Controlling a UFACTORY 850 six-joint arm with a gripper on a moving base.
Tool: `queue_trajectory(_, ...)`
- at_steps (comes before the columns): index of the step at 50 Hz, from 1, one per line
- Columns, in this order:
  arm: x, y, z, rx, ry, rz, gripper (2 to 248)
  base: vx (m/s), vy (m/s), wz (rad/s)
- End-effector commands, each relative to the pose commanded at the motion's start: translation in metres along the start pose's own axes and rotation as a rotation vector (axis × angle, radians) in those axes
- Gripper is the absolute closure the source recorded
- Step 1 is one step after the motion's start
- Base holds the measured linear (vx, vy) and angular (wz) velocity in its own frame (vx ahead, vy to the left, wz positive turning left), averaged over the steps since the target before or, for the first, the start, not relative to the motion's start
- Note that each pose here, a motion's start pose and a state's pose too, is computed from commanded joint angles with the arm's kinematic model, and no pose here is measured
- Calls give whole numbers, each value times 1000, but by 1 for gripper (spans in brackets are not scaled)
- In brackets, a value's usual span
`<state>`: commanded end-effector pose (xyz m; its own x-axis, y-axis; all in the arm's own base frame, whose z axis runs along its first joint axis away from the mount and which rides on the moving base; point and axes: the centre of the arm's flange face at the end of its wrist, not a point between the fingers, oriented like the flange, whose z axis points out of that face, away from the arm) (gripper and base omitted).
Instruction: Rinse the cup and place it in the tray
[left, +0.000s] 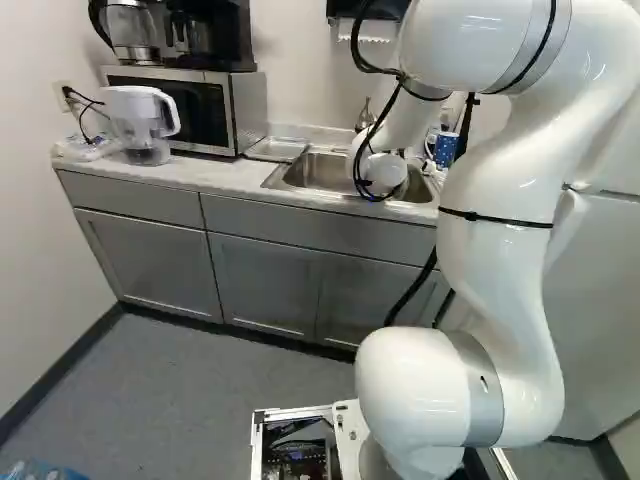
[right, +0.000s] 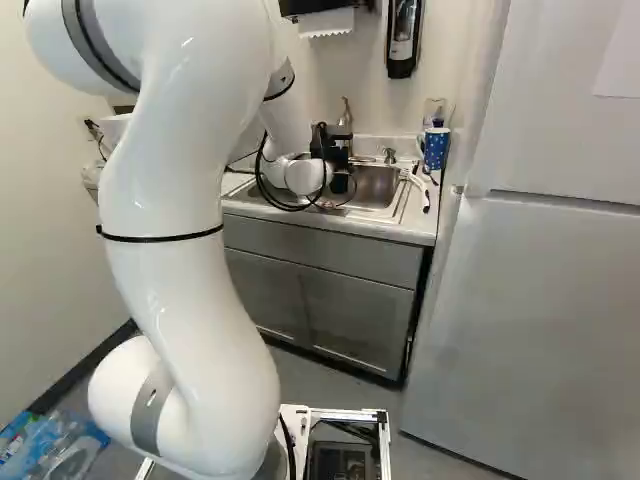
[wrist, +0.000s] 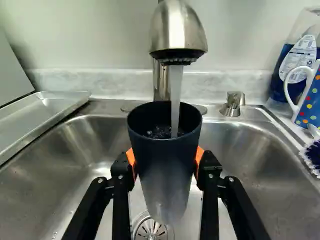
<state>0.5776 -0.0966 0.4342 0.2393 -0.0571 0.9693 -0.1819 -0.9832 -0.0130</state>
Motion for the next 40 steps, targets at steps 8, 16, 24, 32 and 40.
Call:
queue_trajectory(8, 0, 0, 0, 0, 0, 0, 125, 0, 0, 0)
queue_trajectory(16, 0, 0, 0, 0, 0, 0, 125, 0, 0, 0)
queue_trajectory(24, 0, 0, 0, 0, 0, 0, 125, 0, 0, 0)
queue_trajectory(32, 0, 0, 0, 0, 0, 0, 125, 0, 0, 0)
queue_trajectory(40, 0, 0, 0, 0, 0, 0, 125, 0, 0, 0)
